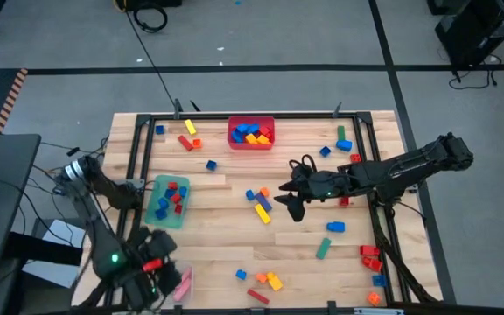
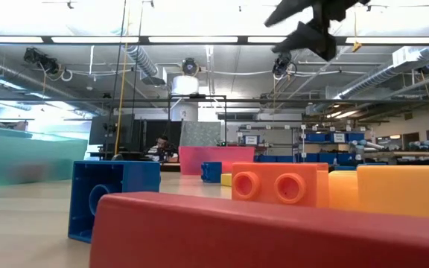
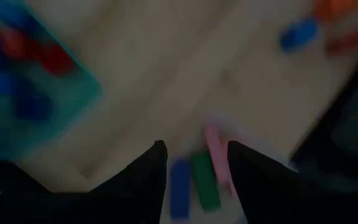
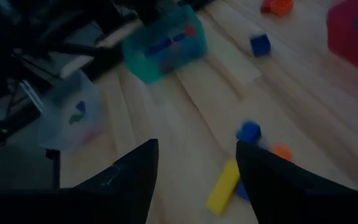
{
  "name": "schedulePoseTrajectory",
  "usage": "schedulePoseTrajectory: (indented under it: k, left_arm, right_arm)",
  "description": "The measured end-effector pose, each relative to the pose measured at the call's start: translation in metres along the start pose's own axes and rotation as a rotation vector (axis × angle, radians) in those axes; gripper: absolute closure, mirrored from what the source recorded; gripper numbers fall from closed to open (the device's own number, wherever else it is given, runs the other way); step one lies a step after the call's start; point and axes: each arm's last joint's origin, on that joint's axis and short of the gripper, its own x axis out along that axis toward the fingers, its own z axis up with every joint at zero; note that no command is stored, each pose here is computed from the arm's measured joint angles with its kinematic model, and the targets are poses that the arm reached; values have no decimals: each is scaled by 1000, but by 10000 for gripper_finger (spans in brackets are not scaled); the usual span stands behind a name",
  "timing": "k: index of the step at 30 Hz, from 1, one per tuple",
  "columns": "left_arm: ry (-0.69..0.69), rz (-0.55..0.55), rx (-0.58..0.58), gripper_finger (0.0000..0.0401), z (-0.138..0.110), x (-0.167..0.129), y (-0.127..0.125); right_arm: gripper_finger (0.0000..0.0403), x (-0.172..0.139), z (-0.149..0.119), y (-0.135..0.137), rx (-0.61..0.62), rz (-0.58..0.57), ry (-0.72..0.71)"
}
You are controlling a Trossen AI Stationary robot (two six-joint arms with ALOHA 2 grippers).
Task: Sort blocks by size
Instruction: Put the teal rectangle block into the transparent bin
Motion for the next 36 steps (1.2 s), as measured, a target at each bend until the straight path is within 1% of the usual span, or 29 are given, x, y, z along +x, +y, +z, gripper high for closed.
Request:
schedulePoseTrajectory:
  k: [3, 6, 9, 11, 13, 15, 18, 21, 24, 26, 29, 31, 33, 36]
  left_arm:
    - [-57, 23, -5, 224, 23, -14, 13]
    - [-102, 35, 26, 224, 47, -19, 23]
    - [-180, 47, 93, 224, 72, -19, 30]
    - [-230, 49, 153, 224, 90, -16, 31]
    - [-272, 53, 225, 225, 106, -14, 32]
    - [-303, 58, 298, 229, 125, -9, 33]
    - [-360, 41, 427, 239, 153, 0, 30]
    - [-392, -41, 548, 248, 175, 15, 27]
    - [-369, -92, 629, 254, 187, 34, 31]
    - [-358, -120, 662, 254, 192, 44, 35]
    - [-358, -177, 699, 254, 197, 54, 41]
    - [-344, -201, 716, 254, 194, 59, 49]
    - [-345, -203, 721, 254, 193, 63, 58]
    - [-339, -186, 723, 254, 186, 67, 75]
  right_arm:
    - [173, 0, -6, -8, 33, -44, 100]
    - [173, -1, -14, -19, 90, -101, 237]
    - [173, -7, -27, -31, 202, -226, 389]
    - [173, -14, -37, -38, 283, -342, 484]
    - [173, -22, -46, -40, 337, -445, 545]
    - [173, -29, -56, -37, 389, -515, 585]
    - [173, -38, -69, -28, 466, -573, 615]
    - [173, -46, -83, -16, 556, -597, 607]
    - [173, -56, -98, -4, 657, -628, 594]
    - [173, -61, -109, 4, 725, -659, 586]
    - [173, -63, -128, 15, 816, -713, 615]
    - [173, -58, -142, 24, 871, -731, 628]
    - [173, -49, -154, 32, 919, -722, 625]
    - [173, -30, -163, 46, 942, -712, 633]
